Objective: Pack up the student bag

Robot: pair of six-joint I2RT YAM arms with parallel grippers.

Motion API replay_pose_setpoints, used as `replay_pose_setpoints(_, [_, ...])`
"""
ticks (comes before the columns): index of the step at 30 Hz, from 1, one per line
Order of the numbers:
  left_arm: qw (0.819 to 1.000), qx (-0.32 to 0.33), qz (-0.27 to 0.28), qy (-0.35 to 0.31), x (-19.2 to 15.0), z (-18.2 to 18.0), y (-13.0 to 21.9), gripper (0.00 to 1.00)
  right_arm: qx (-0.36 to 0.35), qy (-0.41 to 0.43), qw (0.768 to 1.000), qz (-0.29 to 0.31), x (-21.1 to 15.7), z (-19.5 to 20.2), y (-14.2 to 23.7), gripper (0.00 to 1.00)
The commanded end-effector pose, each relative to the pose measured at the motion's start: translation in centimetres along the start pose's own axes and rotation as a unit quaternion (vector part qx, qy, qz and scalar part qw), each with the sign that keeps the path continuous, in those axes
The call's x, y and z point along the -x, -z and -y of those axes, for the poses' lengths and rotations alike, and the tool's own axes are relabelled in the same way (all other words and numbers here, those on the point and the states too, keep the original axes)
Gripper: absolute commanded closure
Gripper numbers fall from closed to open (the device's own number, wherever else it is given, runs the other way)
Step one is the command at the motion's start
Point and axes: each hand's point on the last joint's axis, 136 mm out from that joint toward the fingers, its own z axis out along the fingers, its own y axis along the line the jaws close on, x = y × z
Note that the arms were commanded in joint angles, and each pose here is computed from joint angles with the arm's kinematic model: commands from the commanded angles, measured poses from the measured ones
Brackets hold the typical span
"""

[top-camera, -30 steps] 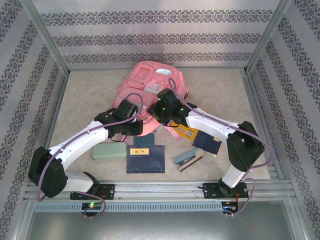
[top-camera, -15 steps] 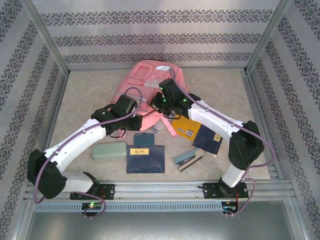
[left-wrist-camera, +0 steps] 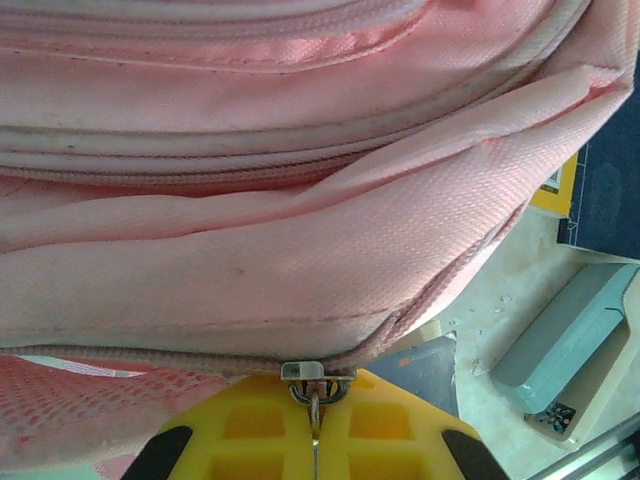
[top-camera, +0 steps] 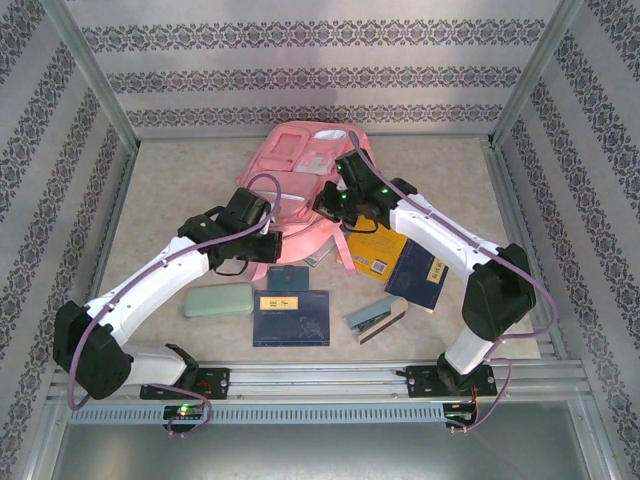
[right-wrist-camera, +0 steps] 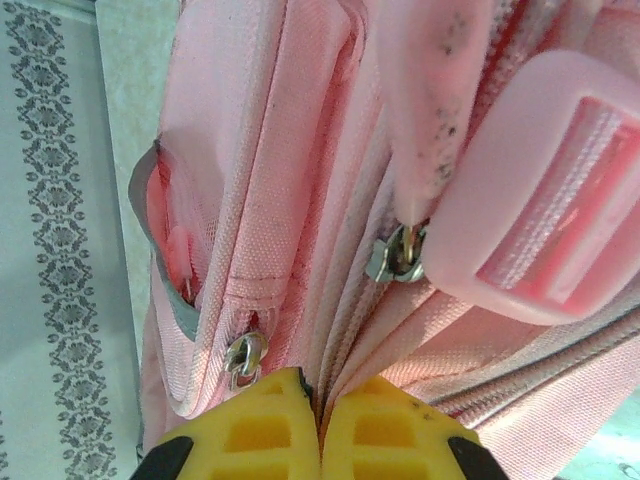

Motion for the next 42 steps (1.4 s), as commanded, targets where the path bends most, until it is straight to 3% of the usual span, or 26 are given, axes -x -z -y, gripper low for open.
replay_pose_setpoints(1, [1.0, 0.009, -0.005, 0.003, -0.5, -1.0, 1.9, 1.0, 0.002, 0.038, 0.998, 0.047, 3.0, -0.2, 3.1, 1.0])
replay_pose_setpoints(11, [1.0, 0.015, -0.017, 0.019, -2.0, -2.0, 2.2, 1.0, 0.001, 0.07, 0.997, 0.045, 5.6, 0.5, 4.2, 1.0])
replay_pose_setpoints(19, [0.999, -0.032, 0.017, 0.017, -1.5, 0.6, 6.3, 1.0, 0.05, 0.122, 0.991, 0.018, 5.2, -3.9, 4.0, 1.0])
replay_pose_setpoints(23, [0.998, -0.063, 0.023, 0.012, -1.4, 2.6, 7.2, 1.0, 0.034, 0.123, 0.992, 0.011, 5.5, -4.0, 2.8, 0.99])
replay_pose_setpoints(24, [0.997, -0.072, 0.022, 0.01, -1.4, 3.2, 7.1, 1.0, 0.028, 0.119, 0.992, 0.01, 5.6, -3.7, 2.5, 0.96])
replay_pose_setpoints(28, [0.996, -0.087, 0.011, -0.008, -1.7, 5.5, 5.7, 1.0, -0.009, 0.103, 0.994, 0.018, 6.2, -2.5, 2.2, 0.6])
replay_pose_setpoints(31, [0.995, -0.101, 0.006, -0.002, -1.3, 6.5, 4.2, 1.0, -0.041, 0.091, 0.994, 0.035, 6.2, -1.6, 3.5, 0.46])
replay_pose_setpoints(36, [0.994, -0.105, 0.015, 0.005, -0.3, 7.0, 2.8, 1.0, -0.079, 0.041, 0.995, 0.052, 5.1, 0.2, 6.7, 0.5])
replay_pose_setpoints(42, [0.994, -0.104, 0.012, 0.005, -0.1, 7.1, 2.0, 1.0, -0.053, -0.048, 0.997, 0.021, 0.9, 1.6, 7.4, 0.56])
